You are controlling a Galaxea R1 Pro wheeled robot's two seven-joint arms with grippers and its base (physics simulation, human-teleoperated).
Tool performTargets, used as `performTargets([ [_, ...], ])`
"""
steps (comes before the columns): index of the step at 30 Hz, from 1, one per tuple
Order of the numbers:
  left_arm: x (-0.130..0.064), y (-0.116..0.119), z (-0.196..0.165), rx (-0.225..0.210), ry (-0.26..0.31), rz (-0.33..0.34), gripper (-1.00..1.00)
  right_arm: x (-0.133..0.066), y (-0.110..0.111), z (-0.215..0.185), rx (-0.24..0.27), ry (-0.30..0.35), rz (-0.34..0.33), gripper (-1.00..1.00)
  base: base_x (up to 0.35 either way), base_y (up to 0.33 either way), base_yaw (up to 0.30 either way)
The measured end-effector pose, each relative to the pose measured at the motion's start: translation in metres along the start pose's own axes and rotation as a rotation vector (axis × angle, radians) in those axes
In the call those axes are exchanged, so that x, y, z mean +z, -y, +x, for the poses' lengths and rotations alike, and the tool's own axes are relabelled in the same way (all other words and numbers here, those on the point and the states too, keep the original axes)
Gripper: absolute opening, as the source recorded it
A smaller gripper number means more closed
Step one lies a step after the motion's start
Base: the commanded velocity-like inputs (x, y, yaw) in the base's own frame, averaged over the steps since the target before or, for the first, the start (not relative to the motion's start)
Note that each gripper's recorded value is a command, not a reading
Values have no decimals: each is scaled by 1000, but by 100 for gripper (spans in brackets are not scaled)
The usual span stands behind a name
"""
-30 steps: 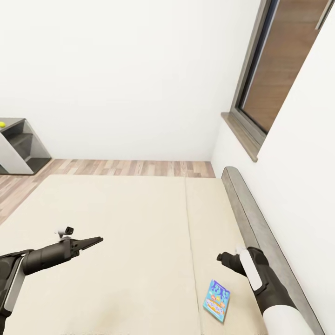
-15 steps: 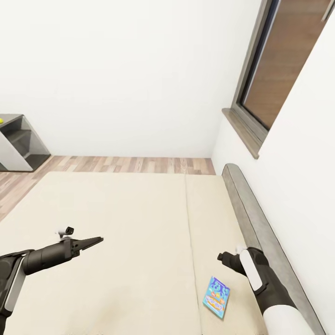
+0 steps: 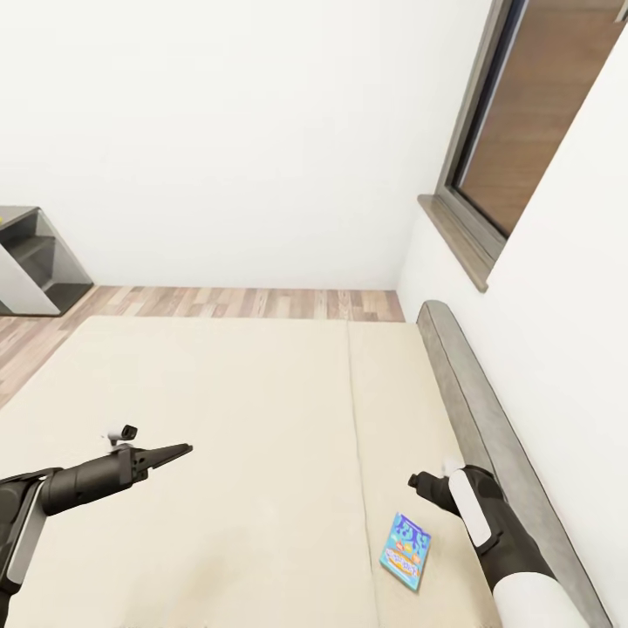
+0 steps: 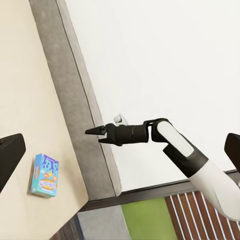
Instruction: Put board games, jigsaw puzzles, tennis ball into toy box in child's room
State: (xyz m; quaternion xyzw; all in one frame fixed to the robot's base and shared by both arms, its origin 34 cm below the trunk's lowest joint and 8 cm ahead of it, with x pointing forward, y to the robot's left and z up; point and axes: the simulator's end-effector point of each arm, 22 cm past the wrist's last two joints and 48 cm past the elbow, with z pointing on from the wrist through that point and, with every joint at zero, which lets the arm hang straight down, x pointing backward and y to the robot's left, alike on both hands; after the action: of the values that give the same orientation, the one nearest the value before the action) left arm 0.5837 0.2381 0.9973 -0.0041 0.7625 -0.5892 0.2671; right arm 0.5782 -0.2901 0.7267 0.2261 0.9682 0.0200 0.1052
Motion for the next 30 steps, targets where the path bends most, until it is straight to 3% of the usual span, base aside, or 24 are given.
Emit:
performTargets([
  [21, 5, -13, 8, -31, -13, -5, 100, 13, 10, 5, 10, -7, 19, 100, 0, 0, 0],
  [24, 5, -10, 8, -29, -14, 12, 100, 17, 12, 6, 18, 1, 24, 100, 0, 0, 0],
  [27, 5, 4, 8, -27, -14, 76, 100, 23, 17, 10, 22, -4, 34, 100, 0, 0, 0],
  [30, 5, 4, 8, -25, -16, 80, 100, 25, 19, 13, 23, -9, 38, 100, 0, 0, 0],
])
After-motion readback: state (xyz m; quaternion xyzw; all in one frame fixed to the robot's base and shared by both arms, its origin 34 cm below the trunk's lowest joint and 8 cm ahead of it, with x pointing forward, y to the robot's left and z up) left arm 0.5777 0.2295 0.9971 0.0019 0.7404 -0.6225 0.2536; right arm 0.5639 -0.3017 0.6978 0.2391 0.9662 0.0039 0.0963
